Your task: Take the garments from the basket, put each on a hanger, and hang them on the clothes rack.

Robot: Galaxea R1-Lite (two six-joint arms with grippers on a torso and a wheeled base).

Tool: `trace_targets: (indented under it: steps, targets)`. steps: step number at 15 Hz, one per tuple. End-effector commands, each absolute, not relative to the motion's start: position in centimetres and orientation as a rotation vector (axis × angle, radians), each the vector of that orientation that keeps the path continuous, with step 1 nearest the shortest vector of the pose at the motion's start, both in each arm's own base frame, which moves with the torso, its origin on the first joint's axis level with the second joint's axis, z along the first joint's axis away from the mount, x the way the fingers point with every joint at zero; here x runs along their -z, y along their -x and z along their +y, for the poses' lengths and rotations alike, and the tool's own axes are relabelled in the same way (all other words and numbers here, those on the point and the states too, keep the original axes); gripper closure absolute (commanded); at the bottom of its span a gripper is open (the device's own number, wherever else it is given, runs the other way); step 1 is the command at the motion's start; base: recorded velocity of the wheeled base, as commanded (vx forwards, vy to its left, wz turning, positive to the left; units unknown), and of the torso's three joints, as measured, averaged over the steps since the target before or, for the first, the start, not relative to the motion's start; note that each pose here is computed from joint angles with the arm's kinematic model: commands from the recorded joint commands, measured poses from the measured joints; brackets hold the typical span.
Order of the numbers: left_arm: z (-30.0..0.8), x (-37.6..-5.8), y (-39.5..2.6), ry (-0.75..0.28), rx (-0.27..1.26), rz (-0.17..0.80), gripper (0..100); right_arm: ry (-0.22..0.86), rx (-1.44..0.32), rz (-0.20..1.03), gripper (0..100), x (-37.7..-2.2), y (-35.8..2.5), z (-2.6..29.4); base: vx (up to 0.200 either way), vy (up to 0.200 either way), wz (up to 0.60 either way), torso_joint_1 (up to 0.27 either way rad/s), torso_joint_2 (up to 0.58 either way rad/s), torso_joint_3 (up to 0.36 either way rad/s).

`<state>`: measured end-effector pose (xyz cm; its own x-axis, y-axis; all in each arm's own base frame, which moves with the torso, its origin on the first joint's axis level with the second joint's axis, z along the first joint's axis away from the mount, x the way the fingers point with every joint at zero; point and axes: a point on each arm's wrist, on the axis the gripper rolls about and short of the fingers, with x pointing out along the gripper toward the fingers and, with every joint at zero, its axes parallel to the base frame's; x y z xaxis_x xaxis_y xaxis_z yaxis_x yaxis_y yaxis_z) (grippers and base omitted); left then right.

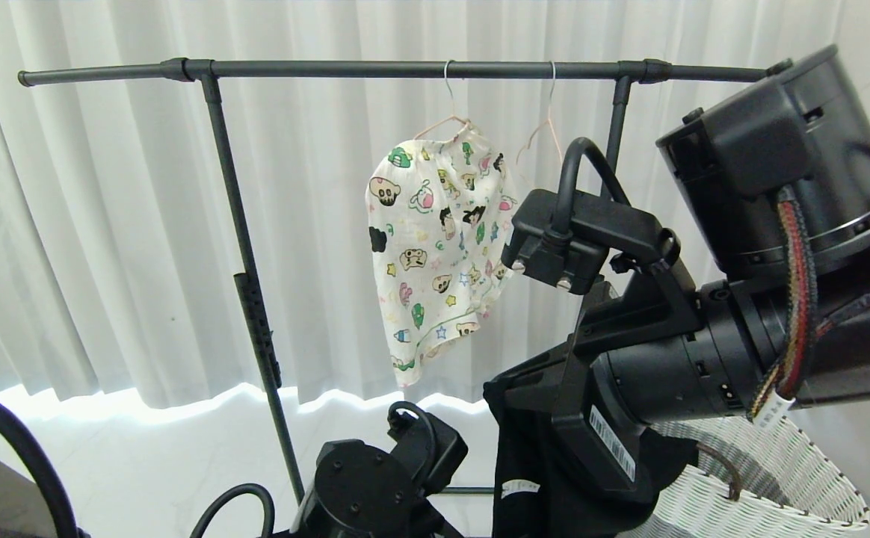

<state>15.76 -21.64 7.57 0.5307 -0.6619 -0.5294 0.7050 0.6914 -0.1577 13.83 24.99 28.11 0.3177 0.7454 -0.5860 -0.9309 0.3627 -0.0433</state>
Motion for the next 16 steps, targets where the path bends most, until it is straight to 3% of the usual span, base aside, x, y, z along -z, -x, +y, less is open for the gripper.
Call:
trace_targets:
  steps: [1,3,4,11,16]
  targets:
    - [-21.7,-7.6,-15.8,-0.078,0.816,0.596,0,0.411,-1.145,0.521,100,-28.1,-13.8,25.0,0.000,0.000,0.00,0.000,0.00,0.000]
    - [-21.6,-7.6,-15.7,-0.080,0.817,0.596,0,0.412,-1.148,0.521,100,-28.1,-13.7,25.0,0.000,0.000,0.00,0.000,0.00,0.000]
    - [-21.6,-7.6,-15.7,-0.080,0.817,0.596,100,0.412,-1.148,0.521,100,-28.1,-13.7,25.0,0.000,0.000,0.00,0.000,0.00,0.000]
    - [-21.7,-7.2,-15.9,-0.102,0.755,0.588,100,0.414,-1.150,0.523,100,-28.1,-13.7,25.1,0.000,0.000,0.00,0.000,0.00,0.000]
    - [-21.1,-7.0,-15.5,-0.148,0.622,0.557,100,0.402,-1.065,0.579,100,-27.0,-15.5,23.9,0.000,0.000,0.00,0.000,0.00,0.000]
